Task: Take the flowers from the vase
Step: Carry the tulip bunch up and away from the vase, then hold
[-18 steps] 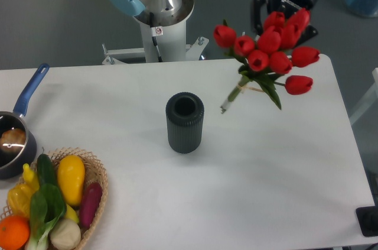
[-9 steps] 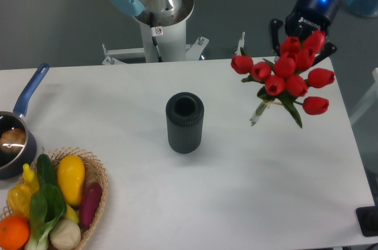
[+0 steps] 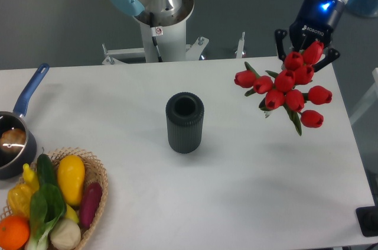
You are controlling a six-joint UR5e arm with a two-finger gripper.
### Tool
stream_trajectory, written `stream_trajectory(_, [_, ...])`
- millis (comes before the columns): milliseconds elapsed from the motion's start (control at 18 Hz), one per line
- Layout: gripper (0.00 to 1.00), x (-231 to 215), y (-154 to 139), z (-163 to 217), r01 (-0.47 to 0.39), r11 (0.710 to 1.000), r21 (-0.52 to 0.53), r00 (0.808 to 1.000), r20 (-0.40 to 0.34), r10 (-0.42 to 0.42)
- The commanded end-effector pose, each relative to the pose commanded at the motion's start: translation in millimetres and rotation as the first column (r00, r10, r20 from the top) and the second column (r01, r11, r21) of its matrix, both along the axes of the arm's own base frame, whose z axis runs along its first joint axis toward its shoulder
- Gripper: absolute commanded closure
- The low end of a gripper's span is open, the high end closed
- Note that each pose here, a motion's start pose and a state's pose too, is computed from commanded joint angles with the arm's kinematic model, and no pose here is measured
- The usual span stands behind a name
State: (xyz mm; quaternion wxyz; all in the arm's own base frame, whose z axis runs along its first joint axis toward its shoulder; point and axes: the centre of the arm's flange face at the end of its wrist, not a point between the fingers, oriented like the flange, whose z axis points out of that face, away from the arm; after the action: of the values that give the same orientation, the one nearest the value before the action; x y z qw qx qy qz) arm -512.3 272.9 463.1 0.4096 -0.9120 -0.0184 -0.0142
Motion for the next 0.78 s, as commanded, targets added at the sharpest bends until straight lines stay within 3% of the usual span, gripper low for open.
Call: stream_trajectory(778, [0.73,2.6,0.3,-4.1,0.000,1.000,-0.028,1.000,0.002,0.000])
